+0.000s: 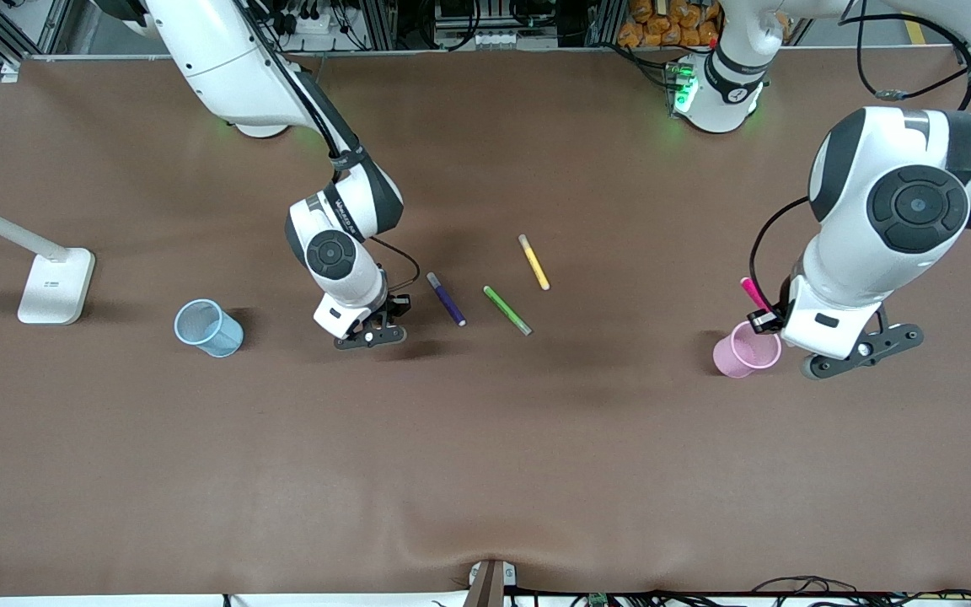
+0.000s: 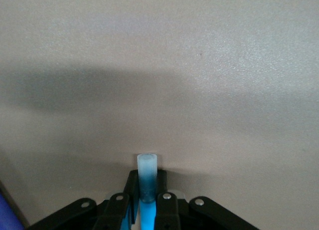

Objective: Place pink and blue markers in matching cups
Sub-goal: 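Carry the pink marker over the pink cup while the right gripper grasps the blue marker, then lift the pink marker with the left gripper while the right gripper carries the blue marker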

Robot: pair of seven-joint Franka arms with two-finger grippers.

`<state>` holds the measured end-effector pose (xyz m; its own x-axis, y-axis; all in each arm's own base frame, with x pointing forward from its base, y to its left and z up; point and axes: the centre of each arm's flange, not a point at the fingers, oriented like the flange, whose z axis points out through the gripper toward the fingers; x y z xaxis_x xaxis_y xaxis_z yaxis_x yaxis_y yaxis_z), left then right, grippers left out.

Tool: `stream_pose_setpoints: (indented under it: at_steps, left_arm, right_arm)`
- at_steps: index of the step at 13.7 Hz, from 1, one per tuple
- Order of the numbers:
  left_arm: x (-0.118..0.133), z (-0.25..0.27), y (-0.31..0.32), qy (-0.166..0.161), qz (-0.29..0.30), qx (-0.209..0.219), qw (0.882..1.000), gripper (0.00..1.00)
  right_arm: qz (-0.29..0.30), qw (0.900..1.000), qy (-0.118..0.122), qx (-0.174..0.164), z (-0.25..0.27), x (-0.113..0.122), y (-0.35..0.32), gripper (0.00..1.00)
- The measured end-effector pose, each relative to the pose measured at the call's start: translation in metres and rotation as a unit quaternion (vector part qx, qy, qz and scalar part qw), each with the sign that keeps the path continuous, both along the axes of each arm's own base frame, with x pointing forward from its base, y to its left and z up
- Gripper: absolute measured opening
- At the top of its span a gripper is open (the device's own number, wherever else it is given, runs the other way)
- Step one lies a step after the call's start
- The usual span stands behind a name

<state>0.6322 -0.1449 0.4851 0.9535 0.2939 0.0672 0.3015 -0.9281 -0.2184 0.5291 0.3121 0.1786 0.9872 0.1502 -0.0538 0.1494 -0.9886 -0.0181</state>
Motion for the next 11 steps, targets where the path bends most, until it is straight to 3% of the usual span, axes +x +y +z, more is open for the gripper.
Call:
stream_pose_setpoints:
  at_steps: [3, 7, 11]
  left_arm:
    - [0.001, 0.001, 0.002, -0.010, 0.015, 0.018, 1.000, 0.17]
    - [-0.001, -0.003, -0.004, -0.025, 0.048, 0.044, 0.998, 0.17]
    - [-0.003, -0.026, -0.016, -0.026, 0.080, 0.077, 0.993, 0.17]
  right_arm:
    - [-0.002, 1.000, -0.010, 0.005, 0.005, 0.005, 0.000, 0.17]
    - [-0.005, 0.998, -0.055, 0.028, 0.057, 0.027, 0.002, 0.17]
    - [0.049, 0.995, -0.084, 0.037, 0.104, 0.052, -0.029, 0.17]
